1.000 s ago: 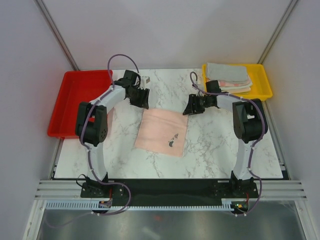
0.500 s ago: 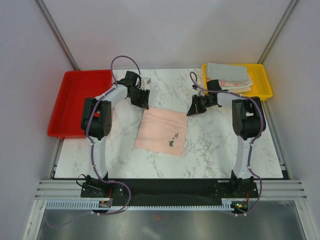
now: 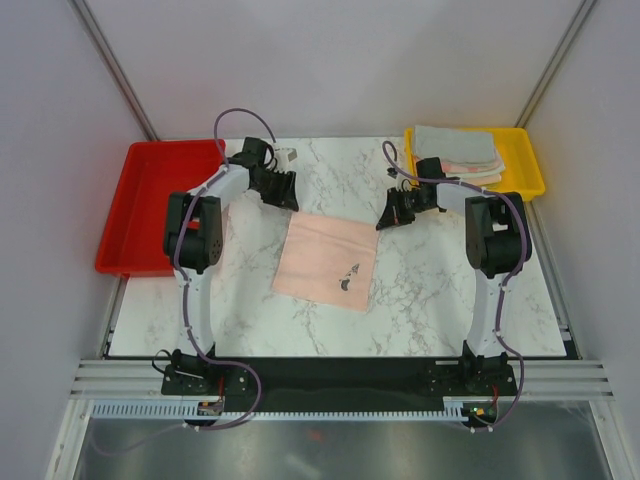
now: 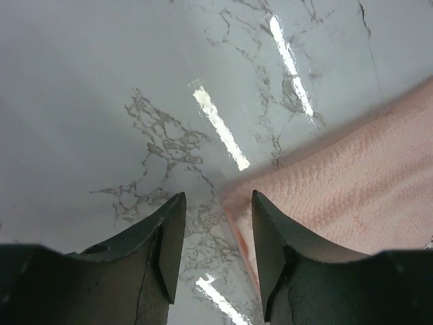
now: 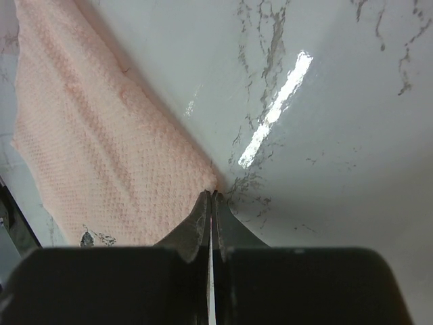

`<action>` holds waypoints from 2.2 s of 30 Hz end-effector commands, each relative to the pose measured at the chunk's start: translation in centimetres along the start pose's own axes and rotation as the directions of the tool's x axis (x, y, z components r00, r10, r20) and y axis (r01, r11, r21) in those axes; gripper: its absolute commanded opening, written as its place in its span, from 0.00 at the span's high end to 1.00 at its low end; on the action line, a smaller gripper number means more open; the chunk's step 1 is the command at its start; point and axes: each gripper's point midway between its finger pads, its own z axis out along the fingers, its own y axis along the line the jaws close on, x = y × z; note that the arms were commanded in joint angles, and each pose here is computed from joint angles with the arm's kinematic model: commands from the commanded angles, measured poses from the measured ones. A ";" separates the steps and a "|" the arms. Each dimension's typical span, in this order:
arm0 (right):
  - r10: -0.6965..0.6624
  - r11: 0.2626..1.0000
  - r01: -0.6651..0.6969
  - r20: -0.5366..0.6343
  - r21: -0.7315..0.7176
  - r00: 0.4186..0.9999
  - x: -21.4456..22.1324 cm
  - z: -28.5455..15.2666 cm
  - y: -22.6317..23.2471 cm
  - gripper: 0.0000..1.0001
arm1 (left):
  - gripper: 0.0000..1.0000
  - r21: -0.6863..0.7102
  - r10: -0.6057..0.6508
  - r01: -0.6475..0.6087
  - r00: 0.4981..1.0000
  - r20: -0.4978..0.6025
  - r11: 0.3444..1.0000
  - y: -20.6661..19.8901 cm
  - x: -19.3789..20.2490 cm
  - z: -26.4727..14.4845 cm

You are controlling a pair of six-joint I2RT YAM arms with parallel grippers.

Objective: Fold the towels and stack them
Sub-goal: Fold the towel

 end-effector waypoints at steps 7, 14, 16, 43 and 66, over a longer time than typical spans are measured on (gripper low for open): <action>-0.041 0.999 0.041 0.015 0.014 0.999 -1.0 0.2 -1.2 1.00 | 0.51 0.071 0.055 -0.053 0.998 -0.025 0.996 -0.7 -0.5 0.4; -0.039 0.999 0.039 0.030 0.004 0.999 -1.6 -0.1 -1.2 1.00 | 0.56 0.071 0.067 -0.065 0.997 -0.035 0.995 -0.8 -0.3 0.3; -0.040 0.999 0.040 0.031 0.000 0.999 -1.8 0.1 -1.2 1.00 | 0.58 0.085 0.064 -0.061 0.997 -0.037 0.995 -0.8 -0.2 0.5; -0.075 0.993 0.064 0.107 0.104 0.991 -3.7 -1.0 -2.0 1.00 | 0.98 -0.036 -0.039 0.040 0.999 0.032 0.999 1.0 -4.5 0.8; -0.265 0.962 0.228 0.306 0.150 0.914 -5.9 -6.6 4.9 1.00 | 0.98 -0.036 -0.039 0.048 0.978 0.203 0.998 -2.5 -7.3 -5.6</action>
